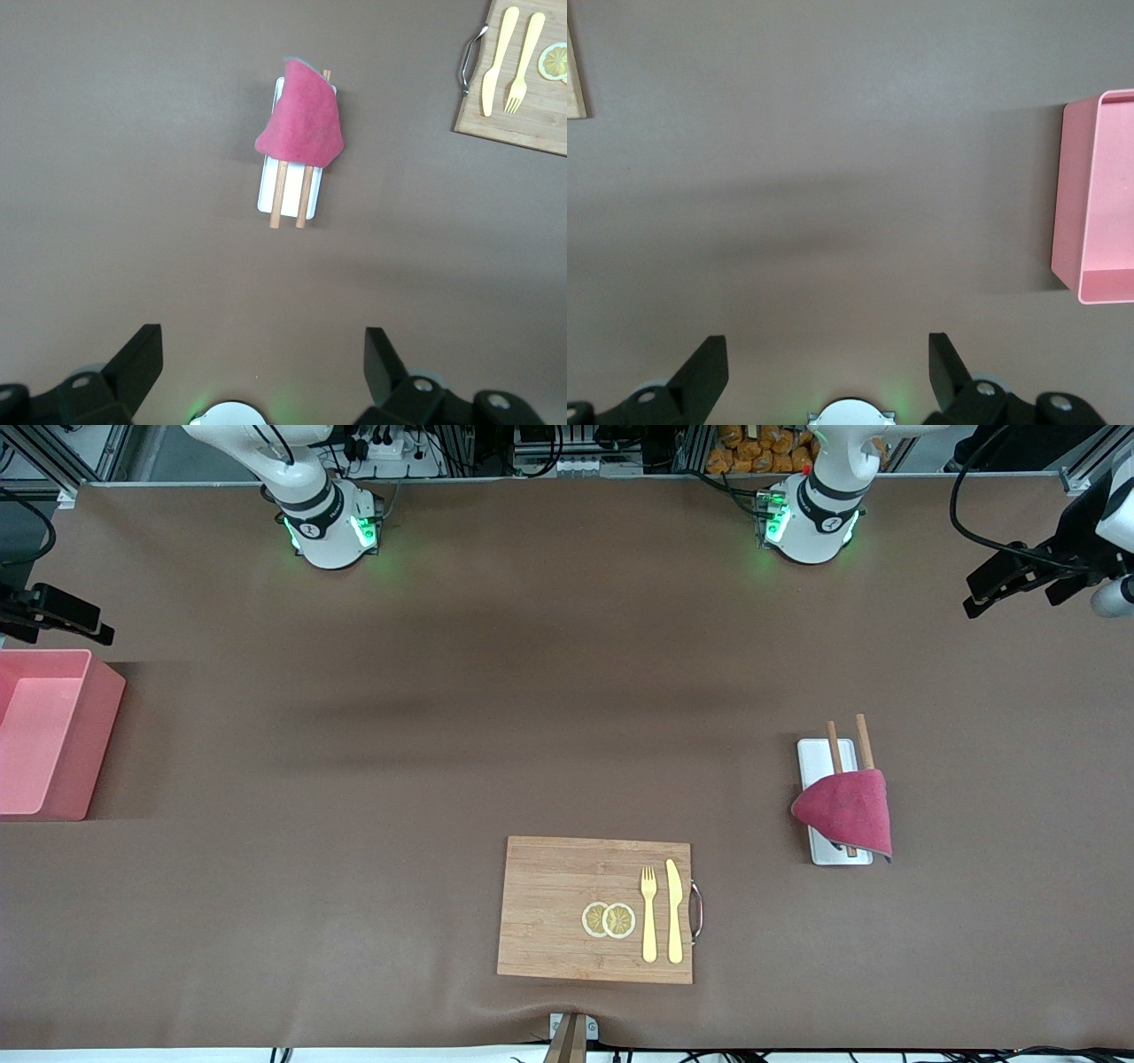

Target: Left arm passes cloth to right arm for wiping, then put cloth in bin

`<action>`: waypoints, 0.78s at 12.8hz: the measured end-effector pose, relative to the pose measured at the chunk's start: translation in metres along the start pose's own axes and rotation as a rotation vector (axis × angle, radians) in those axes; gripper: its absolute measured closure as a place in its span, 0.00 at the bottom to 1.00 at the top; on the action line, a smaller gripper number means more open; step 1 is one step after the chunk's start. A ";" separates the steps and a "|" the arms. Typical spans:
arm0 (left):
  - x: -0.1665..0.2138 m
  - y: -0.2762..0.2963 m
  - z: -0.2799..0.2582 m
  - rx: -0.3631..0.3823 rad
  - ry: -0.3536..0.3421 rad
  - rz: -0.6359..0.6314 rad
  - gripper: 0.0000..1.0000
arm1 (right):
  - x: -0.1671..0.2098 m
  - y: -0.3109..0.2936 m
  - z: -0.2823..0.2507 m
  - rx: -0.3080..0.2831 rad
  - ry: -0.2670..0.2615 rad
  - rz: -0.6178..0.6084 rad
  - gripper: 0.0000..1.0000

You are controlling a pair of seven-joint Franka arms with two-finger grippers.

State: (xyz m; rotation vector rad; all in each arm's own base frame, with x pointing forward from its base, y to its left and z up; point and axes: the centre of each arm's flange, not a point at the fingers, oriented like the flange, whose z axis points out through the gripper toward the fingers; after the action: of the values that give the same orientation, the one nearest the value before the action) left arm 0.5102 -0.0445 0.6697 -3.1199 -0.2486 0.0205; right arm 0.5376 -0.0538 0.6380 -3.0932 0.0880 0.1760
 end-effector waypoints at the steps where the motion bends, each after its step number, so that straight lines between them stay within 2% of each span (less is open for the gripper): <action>1: 0.000 0.000 0.000 0.000 0.001 0.000 0.00 | 0.000 0.001 0.000 -0.002 0.005 0.001 0.00; 6: 0.002 -0.005 -0.002 -0.001 0.000 -0.010 0.00 | 0.001 0.007 -0.002 -0.011 0.015 0.013 0.00; 10: 0.009 -0.007 0.007 0.001 -0.018 0.035 0.00 | 0.003 0.008 -0.001 -0.011 0.020 0.014 0.00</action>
State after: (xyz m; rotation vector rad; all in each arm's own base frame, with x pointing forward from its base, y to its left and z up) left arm 0.5178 -0.0366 0.6628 -3.1237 -0.1941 0.0486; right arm 0.5402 -0.0618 0.6382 -3.1064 0.1098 0.1465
